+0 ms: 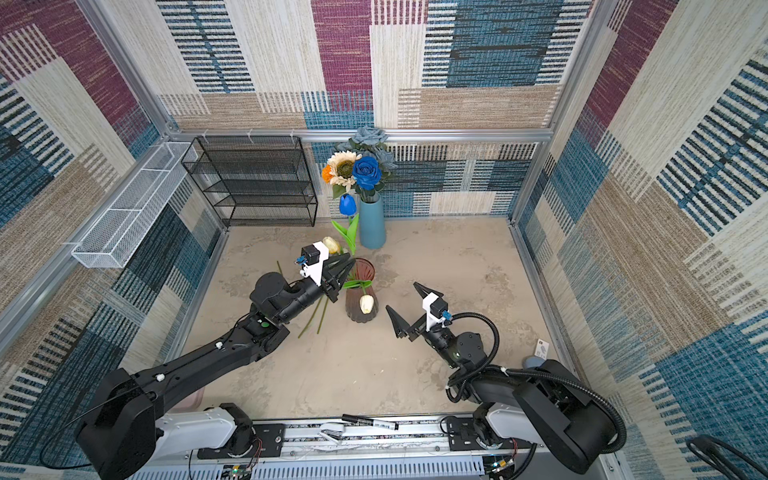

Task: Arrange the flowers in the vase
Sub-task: 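Lower the blue tulip stem into the pink vase and open the left gripper, then move the left gripper back down to the tulips lying on the table, then close the left gripper on the white tulip stem and lift it, then carry the white tulip over the pink vase with the left gripper, then lower the white tulip stem into the pink vase and open the left gripper, then move the left gripper down and close it on the pink tulip stem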

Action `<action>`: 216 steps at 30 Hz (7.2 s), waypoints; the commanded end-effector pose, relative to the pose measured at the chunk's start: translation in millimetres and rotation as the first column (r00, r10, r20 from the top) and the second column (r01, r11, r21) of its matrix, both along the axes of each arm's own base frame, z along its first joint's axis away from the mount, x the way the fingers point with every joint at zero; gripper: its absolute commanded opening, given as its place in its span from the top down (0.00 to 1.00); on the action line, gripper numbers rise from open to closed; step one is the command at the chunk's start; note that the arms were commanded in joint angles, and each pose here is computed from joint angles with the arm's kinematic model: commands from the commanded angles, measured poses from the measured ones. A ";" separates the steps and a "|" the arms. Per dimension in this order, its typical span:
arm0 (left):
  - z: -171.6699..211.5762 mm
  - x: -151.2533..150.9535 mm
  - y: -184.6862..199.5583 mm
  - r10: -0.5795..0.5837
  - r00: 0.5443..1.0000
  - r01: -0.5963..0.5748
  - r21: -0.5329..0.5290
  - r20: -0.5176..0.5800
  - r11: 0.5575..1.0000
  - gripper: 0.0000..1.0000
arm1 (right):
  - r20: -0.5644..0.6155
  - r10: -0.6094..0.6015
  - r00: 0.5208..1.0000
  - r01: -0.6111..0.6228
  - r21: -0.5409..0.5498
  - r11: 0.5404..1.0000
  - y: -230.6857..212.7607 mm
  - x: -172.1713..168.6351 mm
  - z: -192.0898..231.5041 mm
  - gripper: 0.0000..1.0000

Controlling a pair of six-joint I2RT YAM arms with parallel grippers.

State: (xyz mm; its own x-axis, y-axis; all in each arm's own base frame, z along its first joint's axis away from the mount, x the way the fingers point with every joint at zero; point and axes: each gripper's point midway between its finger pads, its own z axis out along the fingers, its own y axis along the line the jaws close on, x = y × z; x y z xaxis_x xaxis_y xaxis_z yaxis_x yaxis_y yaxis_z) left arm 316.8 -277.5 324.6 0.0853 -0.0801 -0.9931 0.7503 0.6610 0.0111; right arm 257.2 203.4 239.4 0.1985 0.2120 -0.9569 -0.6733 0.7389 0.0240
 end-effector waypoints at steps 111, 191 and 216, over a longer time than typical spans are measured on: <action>-29.9 44.0 184.6 0.666 0.640 -0.603 0.287 -0.384 0.744 1.00 | 0.018 -0.018 1.000 0.018 0.022 1.000 -3.8 0.2 6.1 0.00; 2.2 26.2 152.3 0.520 0.823 -0.518 0.074 -0.229 0.852 0.22 | 0.021 -0.026 0.999 0.025 0.017 1.000 -4.7 0.5 4.4 0.00; -265.3 125.6 167.4 0.694 0.315 0.042 0.739 -0.648 0.672 0.33 | 0.019 -0.021 1.000 0.021 0.014 1.000 -3.4 0.8 3.8 0.00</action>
